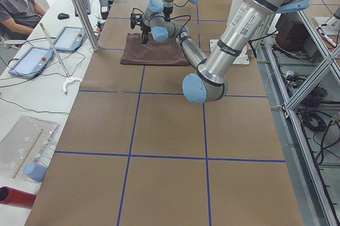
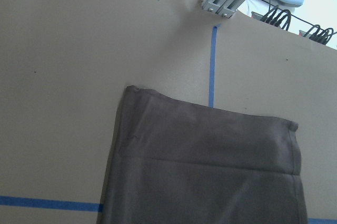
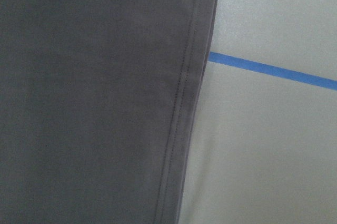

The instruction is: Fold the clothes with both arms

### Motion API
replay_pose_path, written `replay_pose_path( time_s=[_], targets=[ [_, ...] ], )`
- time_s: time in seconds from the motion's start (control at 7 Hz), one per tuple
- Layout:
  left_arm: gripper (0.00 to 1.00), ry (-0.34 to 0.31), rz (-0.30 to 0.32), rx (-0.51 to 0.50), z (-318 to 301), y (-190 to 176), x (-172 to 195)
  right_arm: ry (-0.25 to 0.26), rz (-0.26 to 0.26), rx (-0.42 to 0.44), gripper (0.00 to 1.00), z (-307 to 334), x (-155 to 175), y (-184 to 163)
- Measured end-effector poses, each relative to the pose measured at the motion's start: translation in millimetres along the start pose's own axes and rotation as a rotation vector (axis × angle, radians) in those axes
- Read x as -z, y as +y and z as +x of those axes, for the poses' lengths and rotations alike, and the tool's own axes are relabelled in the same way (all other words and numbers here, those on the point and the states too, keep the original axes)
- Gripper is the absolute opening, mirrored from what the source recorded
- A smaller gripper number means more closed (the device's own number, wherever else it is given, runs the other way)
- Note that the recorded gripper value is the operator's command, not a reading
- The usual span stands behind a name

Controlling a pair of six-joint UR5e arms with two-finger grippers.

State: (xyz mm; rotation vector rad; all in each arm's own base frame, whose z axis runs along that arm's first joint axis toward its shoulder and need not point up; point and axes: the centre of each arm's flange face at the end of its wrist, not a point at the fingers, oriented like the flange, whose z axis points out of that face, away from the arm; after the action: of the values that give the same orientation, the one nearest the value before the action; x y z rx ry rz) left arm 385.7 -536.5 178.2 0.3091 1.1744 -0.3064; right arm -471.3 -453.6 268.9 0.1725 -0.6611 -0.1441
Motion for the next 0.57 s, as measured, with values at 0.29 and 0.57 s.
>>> replay_pose_path(
  time_s=[0.29,0.57],
  targets=[
    [1.00,0.020,0.003,-0.003,2.7,3.9,11.4,0.003,0.003,0.000,0.99,2.1,0.8,-1.1],
    [1.00,0.023,0.004,-0.011,2.4,4.5,13.9,-0.009,0.011,0.001,1.00,1.9,8.2,-1.3]
  ],
)
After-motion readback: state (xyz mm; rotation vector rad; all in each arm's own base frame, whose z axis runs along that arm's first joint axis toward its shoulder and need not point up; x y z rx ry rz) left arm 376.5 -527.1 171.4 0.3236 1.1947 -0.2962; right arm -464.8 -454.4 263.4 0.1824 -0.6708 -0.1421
